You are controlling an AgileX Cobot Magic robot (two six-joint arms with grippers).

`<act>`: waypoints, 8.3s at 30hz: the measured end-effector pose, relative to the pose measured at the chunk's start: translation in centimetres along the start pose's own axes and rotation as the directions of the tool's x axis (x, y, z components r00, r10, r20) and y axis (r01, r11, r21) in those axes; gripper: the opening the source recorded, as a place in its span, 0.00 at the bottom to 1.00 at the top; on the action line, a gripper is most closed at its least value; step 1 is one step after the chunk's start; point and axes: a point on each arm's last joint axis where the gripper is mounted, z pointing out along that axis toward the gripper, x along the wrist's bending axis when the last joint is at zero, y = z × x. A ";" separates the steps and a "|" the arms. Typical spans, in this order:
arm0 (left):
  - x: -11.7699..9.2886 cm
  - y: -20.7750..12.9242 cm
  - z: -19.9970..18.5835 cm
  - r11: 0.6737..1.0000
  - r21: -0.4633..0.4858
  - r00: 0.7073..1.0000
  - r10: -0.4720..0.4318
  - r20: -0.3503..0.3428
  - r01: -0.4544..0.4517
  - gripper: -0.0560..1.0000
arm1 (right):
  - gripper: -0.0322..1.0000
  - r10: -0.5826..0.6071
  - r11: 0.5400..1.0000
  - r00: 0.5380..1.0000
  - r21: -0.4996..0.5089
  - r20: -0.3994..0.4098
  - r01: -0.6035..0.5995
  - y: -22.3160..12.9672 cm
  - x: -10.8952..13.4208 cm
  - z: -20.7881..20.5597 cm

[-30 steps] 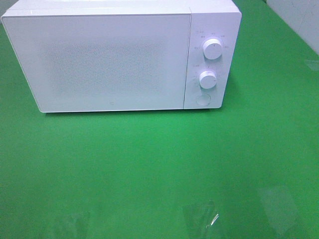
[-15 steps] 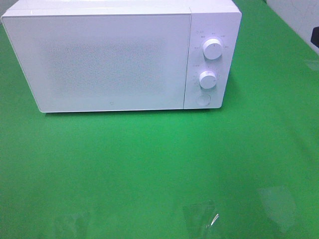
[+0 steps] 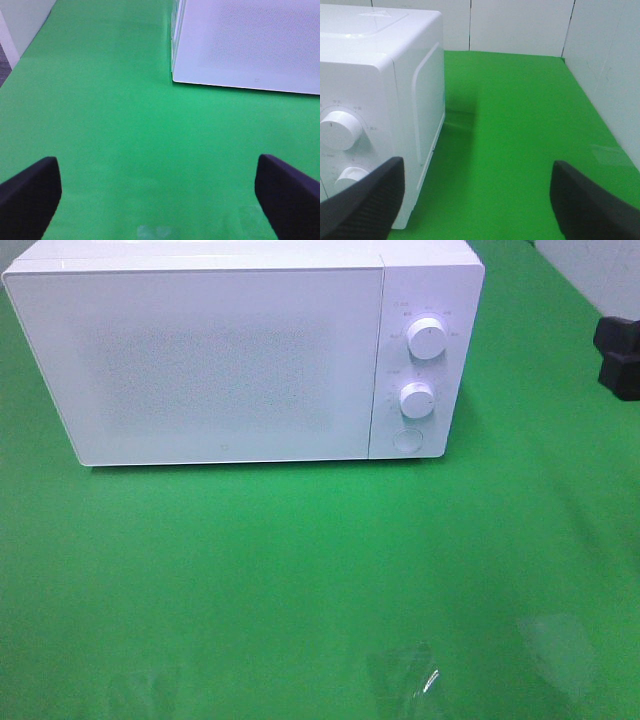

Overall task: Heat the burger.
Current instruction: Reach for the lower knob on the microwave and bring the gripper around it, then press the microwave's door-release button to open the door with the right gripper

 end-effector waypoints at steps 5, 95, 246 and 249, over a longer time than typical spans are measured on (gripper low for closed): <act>0.0 0.0 0.0 1.000 0.000 1.000 0.000 0.000 0.000 0.99 | 0.77 -0.029 0.999 1.000 0.016 -0.007 0.030 -1.6 2.0 0.5; 0.0 0.0 0.0 1.000 0.000 1.000 0.000 0.000 0.000 0.99 | 0.77 -0.019 1.000 0.998 0.008 0.060 0.019 -10.8 16.0 13.1; 0.0 0.0 0.0 1.000 0.000 1.000 0.001 -0.001 -0.001 0.99 | 0.75 0.762 0.631 0.641 0.336 -0.096 -0.699 -6.0 16.2 8.4; 0.0 0.0 0.0 1.000 0.000 1.000 0.001 -0.001 -0.001 0.99 | 0.75 0.661 0.717 0.741 0.388 -0.118 -0.579 -5.6 16.1 7.8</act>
